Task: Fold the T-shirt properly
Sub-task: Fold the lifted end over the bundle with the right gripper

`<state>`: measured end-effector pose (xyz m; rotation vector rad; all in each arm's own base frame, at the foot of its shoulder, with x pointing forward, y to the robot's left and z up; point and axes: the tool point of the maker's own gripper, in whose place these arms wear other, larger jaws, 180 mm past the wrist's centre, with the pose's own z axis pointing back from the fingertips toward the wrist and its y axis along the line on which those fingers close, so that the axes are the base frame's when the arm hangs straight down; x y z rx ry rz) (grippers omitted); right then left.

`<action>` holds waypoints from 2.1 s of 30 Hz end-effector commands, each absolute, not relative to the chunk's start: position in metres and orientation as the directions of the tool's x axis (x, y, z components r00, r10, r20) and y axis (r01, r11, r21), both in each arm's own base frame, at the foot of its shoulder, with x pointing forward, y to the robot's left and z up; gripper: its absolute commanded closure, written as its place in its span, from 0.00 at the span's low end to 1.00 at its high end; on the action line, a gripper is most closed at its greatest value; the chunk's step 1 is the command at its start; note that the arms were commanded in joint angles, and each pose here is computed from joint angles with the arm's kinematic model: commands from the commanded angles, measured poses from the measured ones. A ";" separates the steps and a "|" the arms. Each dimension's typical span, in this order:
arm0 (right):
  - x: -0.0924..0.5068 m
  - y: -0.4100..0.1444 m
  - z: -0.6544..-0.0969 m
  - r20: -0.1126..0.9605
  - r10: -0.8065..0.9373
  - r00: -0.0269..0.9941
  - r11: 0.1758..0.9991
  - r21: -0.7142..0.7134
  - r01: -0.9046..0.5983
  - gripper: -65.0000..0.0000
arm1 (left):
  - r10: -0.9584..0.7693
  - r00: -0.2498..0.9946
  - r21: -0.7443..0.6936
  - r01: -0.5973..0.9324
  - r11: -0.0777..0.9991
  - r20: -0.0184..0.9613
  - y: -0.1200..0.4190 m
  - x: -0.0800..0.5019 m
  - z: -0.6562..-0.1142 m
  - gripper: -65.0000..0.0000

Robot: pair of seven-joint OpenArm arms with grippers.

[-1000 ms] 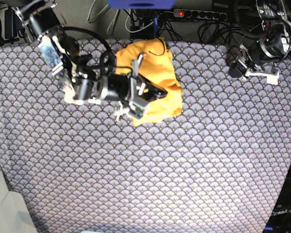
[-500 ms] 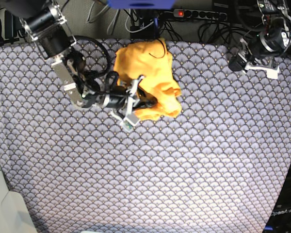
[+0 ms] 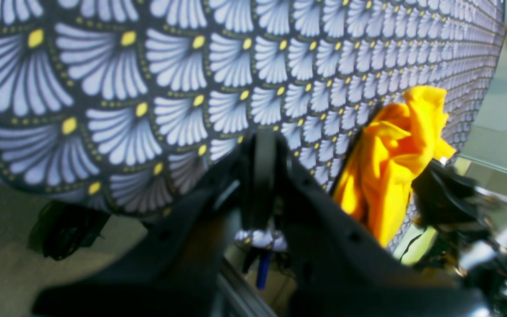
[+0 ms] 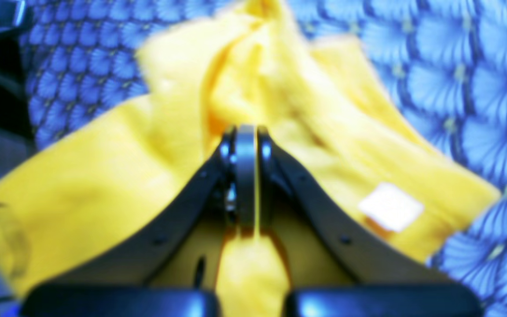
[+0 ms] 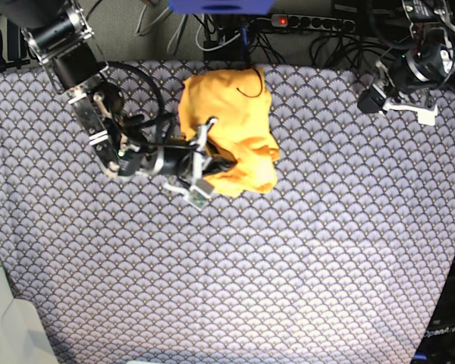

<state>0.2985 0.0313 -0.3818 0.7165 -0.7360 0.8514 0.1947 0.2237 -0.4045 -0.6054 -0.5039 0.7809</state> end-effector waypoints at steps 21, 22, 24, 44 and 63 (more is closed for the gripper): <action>0.297 0.075 -0.354 0.855 0.210 0.473 0.436 0.351 -0.828 1.00 | 0.765 0.609 -0.681 -0.470 0.562 0.211 0.225 0.199 -0.396 1.00; 0.297 0.074 -0.361 0.847 0.205 0.491 0.443 0.367 -0.818 1.00 | 0.765 0.609 -0.680 -0.471 0.562 0.210 0.225 0.198 -0.396 1.00; 0.298 0.070 -0.374 0.830 0.191 0.524 0.459 0.396 -0.795 1.00 | 0.764 0.612 -0.675 -0.478 0.563 0.203 0.225 0.193 -0.398 1.00; 0.265 0.079 -0.320 0.897 0.226 0.380 0.383 0.277 -0.881 1.00 | 0.760 0.616 -0.672 -0.474 0.569 0.209 0.226 0.195 -0.397 1.00; 0.191 0.059 -0.371 0.814 0.084 0.575 0.423 0.493 -0.760 1.00 | 0.757 0.621 -0.671 -0.474 0.570 0.204 0.223 0.193 -0.399 1.00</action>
